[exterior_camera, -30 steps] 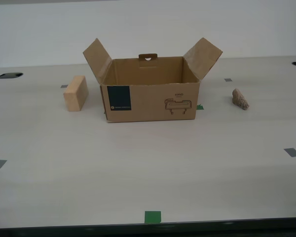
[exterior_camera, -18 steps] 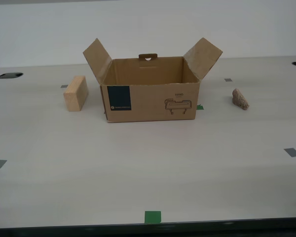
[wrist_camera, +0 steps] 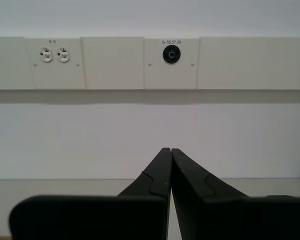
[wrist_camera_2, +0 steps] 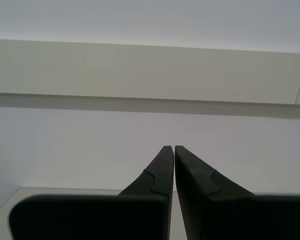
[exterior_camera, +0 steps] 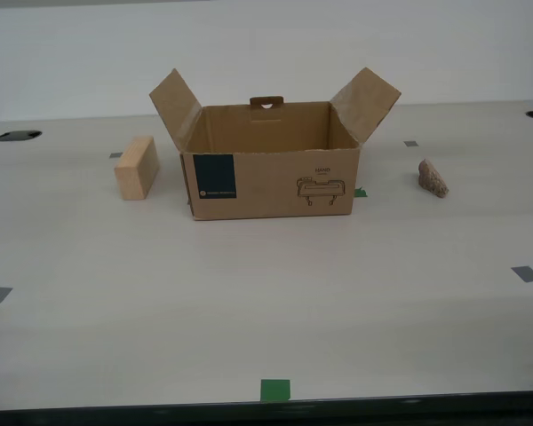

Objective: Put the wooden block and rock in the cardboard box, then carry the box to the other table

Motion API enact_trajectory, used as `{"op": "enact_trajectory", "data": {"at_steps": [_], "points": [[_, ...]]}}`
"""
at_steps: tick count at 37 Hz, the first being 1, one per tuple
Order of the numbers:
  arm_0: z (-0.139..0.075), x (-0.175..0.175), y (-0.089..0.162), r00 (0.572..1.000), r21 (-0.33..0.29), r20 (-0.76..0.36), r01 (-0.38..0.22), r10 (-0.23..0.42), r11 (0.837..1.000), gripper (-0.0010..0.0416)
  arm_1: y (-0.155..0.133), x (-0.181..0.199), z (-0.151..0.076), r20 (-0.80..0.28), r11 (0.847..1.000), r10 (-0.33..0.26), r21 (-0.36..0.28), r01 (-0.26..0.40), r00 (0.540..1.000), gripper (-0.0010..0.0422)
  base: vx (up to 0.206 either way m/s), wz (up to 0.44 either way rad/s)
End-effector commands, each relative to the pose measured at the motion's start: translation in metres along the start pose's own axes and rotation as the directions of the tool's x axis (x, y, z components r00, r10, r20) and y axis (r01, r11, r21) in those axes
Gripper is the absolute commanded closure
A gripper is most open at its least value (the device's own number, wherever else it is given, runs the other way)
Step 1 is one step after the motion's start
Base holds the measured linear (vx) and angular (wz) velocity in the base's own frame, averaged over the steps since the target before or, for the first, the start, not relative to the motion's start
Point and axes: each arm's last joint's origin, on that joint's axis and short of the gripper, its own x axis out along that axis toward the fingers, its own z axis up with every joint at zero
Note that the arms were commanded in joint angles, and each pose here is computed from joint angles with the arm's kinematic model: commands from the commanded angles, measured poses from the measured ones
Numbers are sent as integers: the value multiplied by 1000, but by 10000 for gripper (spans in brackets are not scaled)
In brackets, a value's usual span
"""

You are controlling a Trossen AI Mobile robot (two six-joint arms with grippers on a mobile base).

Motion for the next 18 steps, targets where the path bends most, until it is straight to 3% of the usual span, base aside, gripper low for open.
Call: {"op": "enact_trajectory", "data": {"at_steps": [1, 18], "points": [[1, 0, 0, 1000, 0, 4, -2, 2, 1000, 406, 0, 0, 1, 0, 1000, 0, -2, 0, 1000, 412, 0, 0], [9, -8, 0, 1000, 0, 20, -2, 2, 1000, 406, -1, 7, 10, -159, 1000, 3, -1, -3, 987, 412, 0, 0]]}}
